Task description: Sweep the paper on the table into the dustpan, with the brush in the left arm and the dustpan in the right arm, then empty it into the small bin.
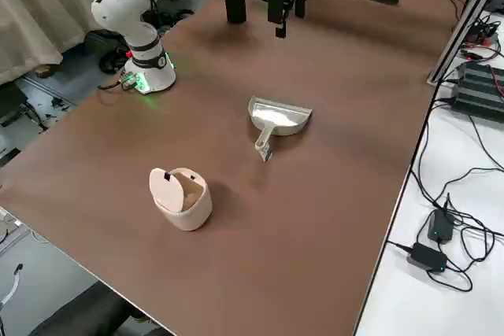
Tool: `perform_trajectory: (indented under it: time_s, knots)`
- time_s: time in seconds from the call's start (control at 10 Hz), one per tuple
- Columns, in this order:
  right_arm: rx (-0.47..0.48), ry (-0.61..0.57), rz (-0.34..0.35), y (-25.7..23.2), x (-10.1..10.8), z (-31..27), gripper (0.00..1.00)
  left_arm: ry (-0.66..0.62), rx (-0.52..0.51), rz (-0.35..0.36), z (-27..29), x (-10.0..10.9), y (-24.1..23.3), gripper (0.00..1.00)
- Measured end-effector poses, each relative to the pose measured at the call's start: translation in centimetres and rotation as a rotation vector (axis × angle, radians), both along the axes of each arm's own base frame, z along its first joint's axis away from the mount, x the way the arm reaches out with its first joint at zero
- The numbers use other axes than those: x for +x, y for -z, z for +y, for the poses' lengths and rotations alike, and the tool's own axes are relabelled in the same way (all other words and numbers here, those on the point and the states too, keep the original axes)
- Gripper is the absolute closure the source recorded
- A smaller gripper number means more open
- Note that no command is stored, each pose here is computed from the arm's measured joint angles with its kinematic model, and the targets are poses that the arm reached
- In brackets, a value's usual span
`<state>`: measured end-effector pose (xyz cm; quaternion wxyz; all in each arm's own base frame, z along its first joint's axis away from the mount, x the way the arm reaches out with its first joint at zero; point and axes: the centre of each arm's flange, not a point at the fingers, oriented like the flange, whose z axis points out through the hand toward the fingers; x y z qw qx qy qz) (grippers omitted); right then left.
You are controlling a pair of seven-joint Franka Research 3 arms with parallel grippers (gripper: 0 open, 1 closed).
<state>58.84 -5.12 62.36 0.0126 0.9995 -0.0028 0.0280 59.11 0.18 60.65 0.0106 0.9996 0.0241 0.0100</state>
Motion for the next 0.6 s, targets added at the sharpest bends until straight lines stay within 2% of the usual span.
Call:
perform_trajectory:
  time_s: [0.3,0.6]
  knots:
    - [-0.016,-0.107,0.057,0.4,-0.5,2.7,0.00,0.000,0.000,0.000,0.0,0.0,0.0,0.00]
    - [-0.017,-0.139,0.066,0.4,-0.7,2.7,0.00,0.000,0.000,0.000,0.0,0.0,0.0,0.00]
